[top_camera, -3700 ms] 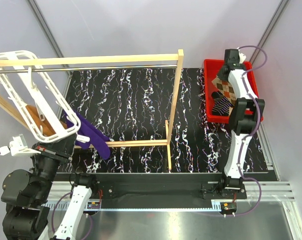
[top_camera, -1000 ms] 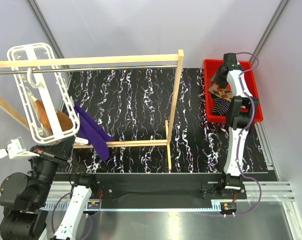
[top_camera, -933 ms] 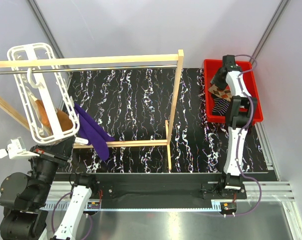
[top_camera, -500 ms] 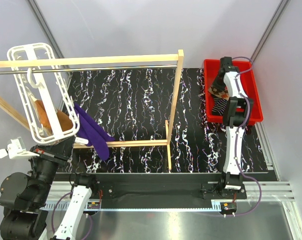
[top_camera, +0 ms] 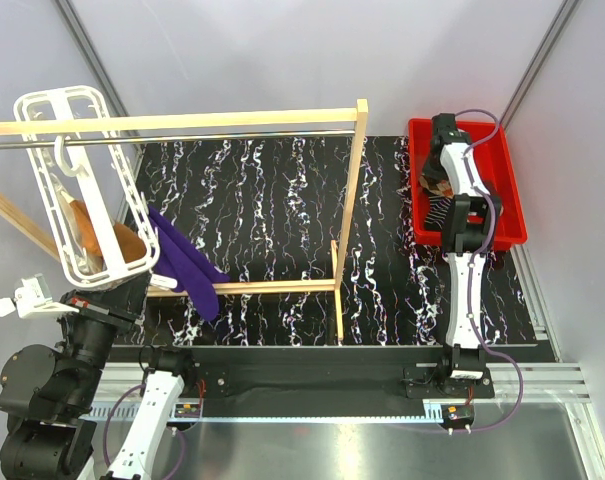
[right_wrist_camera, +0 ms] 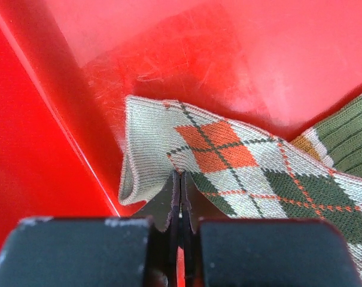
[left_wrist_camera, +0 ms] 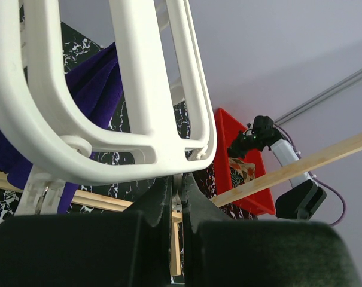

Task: Clip the socks to the hanger
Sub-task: Pick up the sock from the bin.

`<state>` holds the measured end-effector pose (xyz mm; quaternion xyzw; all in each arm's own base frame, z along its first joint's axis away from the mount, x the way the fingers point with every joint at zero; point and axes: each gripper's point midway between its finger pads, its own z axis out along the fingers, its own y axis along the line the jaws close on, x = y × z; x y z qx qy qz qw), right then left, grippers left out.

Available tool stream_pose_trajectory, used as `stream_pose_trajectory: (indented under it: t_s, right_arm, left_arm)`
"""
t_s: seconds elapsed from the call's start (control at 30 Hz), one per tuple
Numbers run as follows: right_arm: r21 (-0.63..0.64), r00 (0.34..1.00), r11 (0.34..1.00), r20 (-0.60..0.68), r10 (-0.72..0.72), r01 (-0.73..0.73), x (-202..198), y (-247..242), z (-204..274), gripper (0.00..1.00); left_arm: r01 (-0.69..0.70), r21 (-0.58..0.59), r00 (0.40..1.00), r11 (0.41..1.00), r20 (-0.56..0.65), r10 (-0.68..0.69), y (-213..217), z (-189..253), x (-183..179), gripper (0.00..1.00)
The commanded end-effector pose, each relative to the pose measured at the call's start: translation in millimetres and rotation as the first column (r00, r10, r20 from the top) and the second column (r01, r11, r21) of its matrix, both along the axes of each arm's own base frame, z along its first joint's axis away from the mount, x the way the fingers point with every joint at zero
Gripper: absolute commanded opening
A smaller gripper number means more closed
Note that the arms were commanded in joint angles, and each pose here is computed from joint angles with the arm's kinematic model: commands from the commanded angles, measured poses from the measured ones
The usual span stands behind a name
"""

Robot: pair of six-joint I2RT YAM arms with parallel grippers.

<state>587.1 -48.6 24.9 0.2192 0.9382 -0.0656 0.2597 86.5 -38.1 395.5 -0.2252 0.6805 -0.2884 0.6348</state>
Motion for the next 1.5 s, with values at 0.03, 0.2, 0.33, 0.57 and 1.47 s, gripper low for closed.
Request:
stream_pose_trajectory:
  t_s: [0.03,0.2,0.33,0.57,1.47]
  right_arm:
    - [-0.042,1.0,0.999,0.011,0.008,-0.007,-6.5,-0.4,18.7,0.0]
    - [-0.045,0.981,0.998,0.192,-0.034,0.043,-4.7,-5.6,102.4,0.0]
    - [-0.071,0.97,0.994,0.235,-0.068,0.087,-35.8,-12.2,132.2,0.0]
    - [0.03,0.91,0.996,0.406,-0.087,0.082,-110.9,6.4,209.6,0.0]
    - [0.405,0.733,0.615,0.447,0.512,-0.676,-417.0,203.7,250.4,0.0]
  left_arm:
    - [0.016,0.009,0.999,1.0,-0.047,-0.016,-2.2,-10.6,-4.4,0.0]
    - [0.016,0.008,0.999,1.0,-0.044,-0.016,-2.1,-10.9,-4.9,0.0]
    - [0.02,0.0,0.999,1.0,-0.038,-0.02,-3.2,-11.4,-4.4,0.0]
    - [0.037,-0.006,0.999,0.999,-0.033,-0.037,-6.5,-13.2,-3.2,0.0]
    - [0.053,-0.014,0.997,0.998,-0.049,-0.054,-10.2,-22.8,1.8,0.0]
